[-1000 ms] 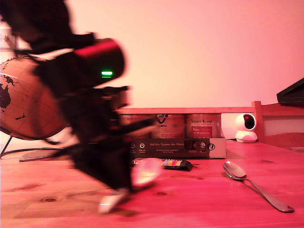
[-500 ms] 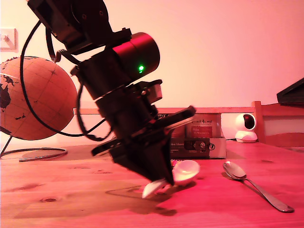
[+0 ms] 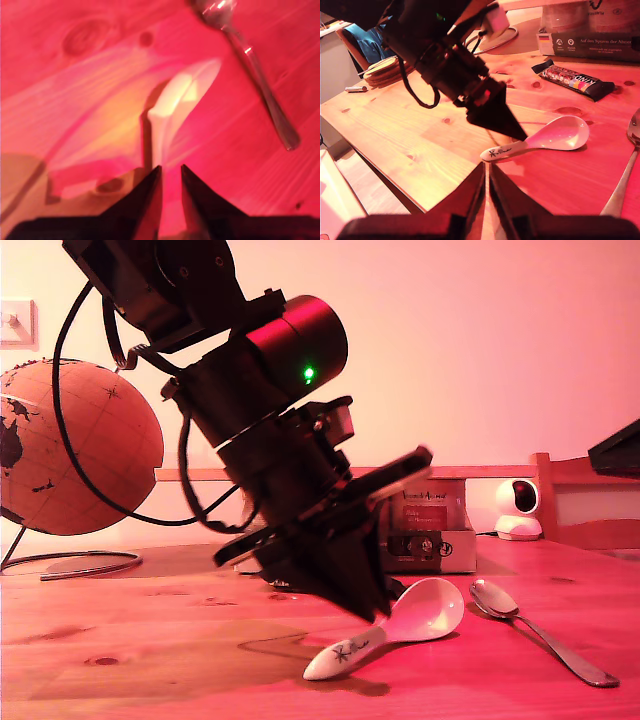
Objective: Slide the ceramic spoon to the right
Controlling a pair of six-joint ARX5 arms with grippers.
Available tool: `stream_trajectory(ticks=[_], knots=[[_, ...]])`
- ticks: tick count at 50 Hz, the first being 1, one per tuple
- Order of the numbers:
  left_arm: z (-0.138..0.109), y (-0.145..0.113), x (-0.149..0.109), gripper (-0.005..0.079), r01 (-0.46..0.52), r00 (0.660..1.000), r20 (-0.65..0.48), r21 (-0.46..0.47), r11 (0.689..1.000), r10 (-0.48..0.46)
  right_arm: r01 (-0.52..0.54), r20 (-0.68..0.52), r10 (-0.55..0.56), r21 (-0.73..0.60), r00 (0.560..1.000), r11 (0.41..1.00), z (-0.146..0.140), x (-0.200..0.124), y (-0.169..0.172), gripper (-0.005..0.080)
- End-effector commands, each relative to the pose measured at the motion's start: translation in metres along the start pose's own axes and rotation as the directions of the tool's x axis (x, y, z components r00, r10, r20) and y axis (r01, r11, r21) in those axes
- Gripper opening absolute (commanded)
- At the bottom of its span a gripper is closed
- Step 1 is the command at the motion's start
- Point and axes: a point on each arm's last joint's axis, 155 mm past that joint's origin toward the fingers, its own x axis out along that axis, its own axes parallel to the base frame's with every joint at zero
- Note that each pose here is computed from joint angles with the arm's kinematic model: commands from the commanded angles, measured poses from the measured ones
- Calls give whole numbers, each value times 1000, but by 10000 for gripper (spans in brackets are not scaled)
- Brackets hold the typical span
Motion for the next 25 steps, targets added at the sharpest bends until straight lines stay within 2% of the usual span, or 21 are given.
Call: stream_trajectory(ticks=[1,12,21,25], knots=[[-6,2,11,92,-5,1000,-24,-3,1000,5,-5,2,5,-1,1000,1000,1,-1,2,-12],[-3,2,10,92,-8,1000,-15,1,1000,8,-5,2,5,-2,1000,1000,1,-1,2,-12],[6,-10,5,91,30,999,-20,8,1000,-30,-4,3,4,-2,1000,1000,1,-1,1,-12],[10,-16,0,45,45,998,-32,24,999,-44,-4,3,4,-2,1000,1000,1,-1,1,-12]])
